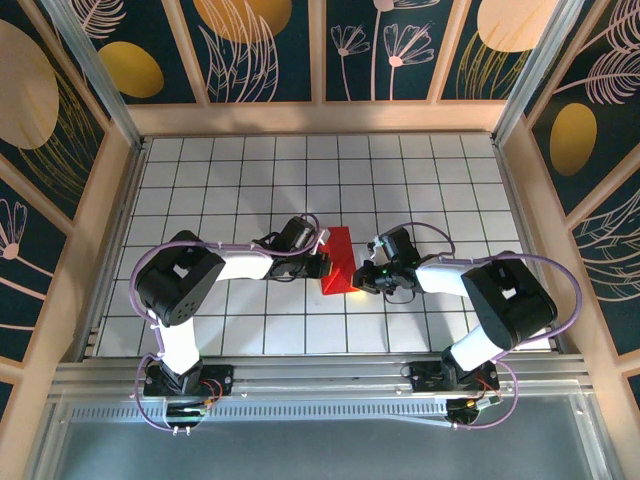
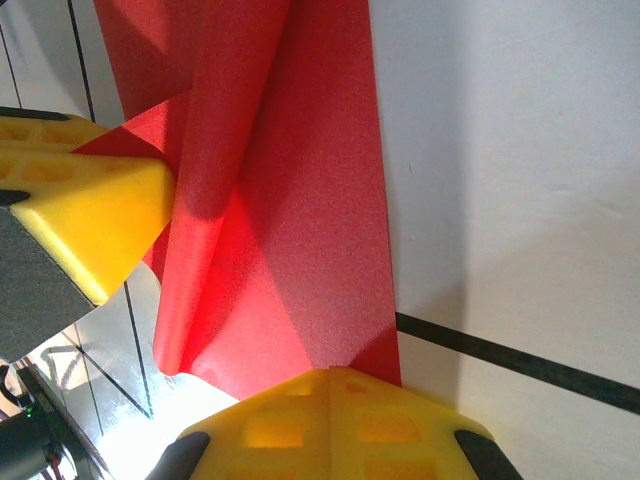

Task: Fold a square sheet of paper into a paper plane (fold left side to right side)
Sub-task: Fold the triangle a second time at the center of the table.

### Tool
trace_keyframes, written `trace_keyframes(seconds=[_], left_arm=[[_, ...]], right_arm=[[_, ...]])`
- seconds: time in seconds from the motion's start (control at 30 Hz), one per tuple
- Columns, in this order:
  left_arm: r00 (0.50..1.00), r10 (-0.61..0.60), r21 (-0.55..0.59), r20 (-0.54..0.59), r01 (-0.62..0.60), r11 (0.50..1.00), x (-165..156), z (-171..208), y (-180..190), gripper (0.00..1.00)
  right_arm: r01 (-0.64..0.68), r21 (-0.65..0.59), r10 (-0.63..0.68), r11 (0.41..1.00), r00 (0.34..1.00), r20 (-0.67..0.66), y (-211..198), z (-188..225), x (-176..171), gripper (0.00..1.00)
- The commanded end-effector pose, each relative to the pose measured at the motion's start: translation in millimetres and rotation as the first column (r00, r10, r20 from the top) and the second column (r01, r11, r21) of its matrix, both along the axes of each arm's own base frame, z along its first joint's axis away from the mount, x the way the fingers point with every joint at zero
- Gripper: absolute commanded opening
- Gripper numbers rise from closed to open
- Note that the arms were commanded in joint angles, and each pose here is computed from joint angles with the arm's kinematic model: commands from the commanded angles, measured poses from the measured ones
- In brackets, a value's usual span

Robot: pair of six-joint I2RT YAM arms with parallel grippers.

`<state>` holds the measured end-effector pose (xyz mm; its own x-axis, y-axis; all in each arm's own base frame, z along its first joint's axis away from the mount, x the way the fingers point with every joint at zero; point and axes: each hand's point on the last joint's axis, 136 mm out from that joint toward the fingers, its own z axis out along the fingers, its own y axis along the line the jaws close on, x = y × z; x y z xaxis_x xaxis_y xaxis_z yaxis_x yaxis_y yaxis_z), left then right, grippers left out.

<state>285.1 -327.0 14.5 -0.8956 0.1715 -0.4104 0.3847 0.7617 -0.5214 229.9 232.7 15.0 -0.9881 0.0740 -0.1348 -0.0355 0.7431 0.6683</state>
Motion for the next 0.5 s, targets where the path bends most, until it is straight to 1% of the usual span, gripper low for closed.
trace_keyframes(seconds=[0.0, 0.27, 0.37, 0.47], left_arm=[[1.0, 0.013, 0.054, -0.006, -0.012, 0.998, 3, -16, 8, 0.0], [1.0, 0.003, 0.059, -0.019, -0.002, 0.998, 1, -19, 8, 0.0], [1.0, 0.0, 0.06, -0.022, 0.001, 0.998, 1, -20, 7, 0.0], [1.0, -0.002, 0.06, -0.025, 0.003, 0.998, 2, -21, 6, 0.0]], right_arm=[[-0.02, -0.036, 0.018, 0.999, 0.999, -0.041, -3, -8, -8, 0.0], [-0.007, 0.152, -0.005, 0.988, 0.997, 0.076, 16, 47, 16, 0.0], [0.013, 0.189, -0.034, 0.982, 0.994, 0.106, 22, 55, 29, 0.0], [0.031, 0.201, -0.054, 0.979, 0.992, 0.113, 28, 54, 40, 0.0]])
